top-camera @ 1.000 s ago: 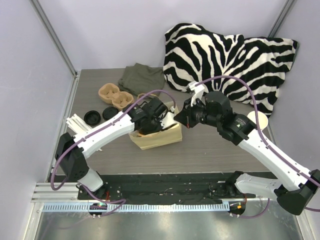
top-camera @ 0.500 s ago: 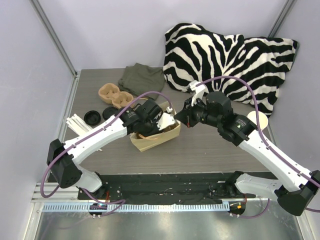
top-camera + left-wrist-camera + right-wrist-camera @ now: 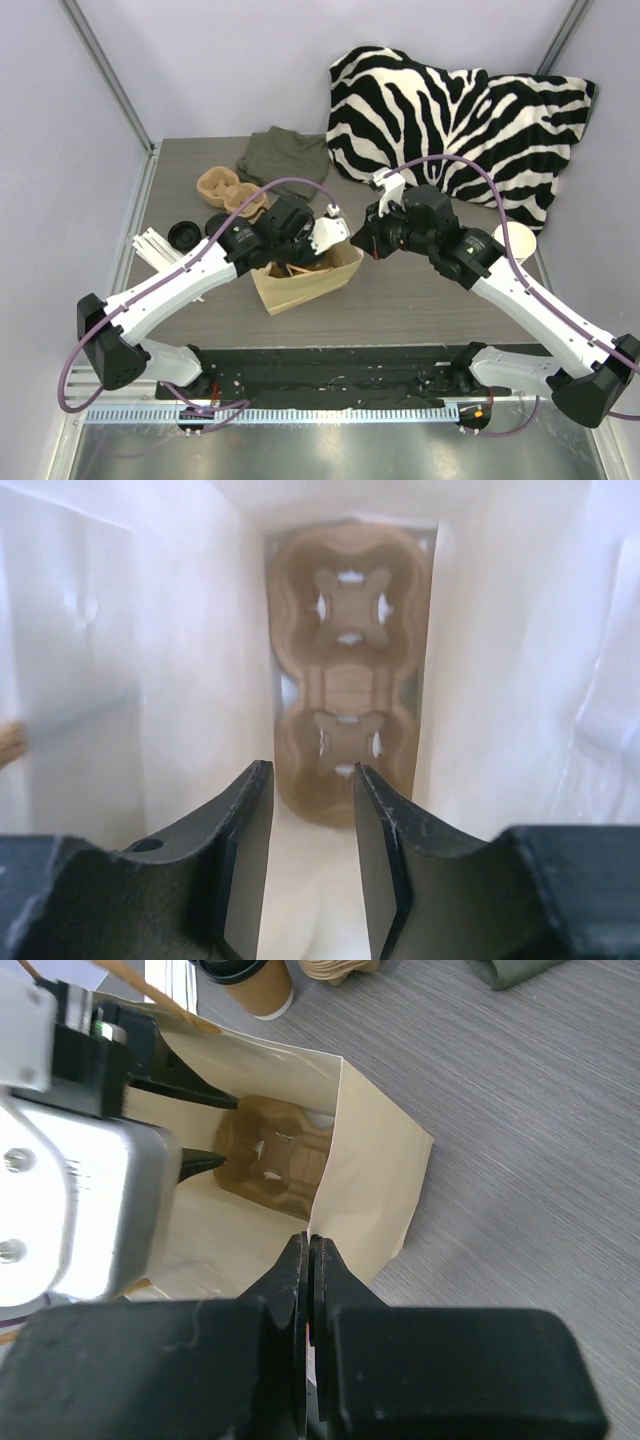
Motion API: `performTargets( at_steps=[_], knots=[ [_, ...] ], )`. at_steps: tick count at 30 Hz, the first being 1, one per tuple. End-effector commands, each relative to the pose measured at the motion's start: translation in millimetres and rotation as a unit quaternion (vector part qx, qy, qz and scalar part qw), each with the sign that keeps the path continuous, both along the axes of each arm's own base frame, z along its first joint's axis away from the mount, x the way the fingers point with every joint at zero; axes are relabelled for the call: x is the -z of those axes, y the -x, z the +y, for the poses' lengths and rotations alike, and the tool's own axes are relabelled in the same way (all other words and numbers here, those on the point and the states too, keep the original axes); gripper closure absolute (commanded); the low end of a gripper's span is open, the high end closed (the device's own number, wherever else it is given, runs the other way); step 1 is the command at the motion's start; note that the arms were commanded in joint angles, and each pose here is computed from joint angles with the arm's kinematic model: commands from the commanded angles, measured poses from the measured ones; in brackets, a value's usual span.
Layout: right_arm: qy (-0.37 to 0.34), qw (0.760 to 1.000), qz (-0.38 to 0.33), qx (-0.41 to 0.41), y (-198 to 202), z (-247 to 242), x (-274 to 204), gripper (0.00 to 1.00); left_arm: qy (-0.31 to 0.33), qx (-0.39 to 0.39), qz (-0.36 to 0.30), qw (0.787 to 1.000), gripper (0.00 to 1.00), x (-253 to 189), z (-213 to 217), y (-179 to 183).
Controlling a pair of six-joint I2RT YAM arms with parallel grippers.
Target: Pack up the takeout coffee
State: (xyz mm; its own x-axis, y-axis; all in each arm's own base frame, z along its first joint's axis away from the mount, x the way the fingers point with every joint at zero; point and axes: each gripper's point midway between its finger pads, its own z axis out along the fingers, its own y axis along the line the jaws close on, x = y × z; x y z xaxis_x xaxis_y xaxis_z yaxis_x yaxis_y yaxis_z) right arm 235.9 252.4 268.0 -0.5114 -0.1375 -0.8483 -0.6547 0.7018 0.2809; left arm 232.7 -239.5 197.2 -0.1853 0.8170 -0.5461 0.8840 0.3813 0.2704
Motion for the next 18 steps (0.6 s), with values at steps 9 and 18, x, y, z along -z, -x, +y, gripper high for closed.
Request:
performTargets(
  at_steps=[9, 18],
  knots=[
    [0.029, 0.998, -0.045, -0.044, 3.7, -2.7, -10.4, 0.99, 0.223, 0.016, -0.075, 0.972, 0.39, -122.2, -34.7, 8.0],
    [0.056, 0.989, -0.092, -0.099, 11.6, -5.7, -27.6, 0.99, 0.288, -0.034, -0.146, 0.946, 0.27, -215.8, -11.0, 5.1]
  ],
)
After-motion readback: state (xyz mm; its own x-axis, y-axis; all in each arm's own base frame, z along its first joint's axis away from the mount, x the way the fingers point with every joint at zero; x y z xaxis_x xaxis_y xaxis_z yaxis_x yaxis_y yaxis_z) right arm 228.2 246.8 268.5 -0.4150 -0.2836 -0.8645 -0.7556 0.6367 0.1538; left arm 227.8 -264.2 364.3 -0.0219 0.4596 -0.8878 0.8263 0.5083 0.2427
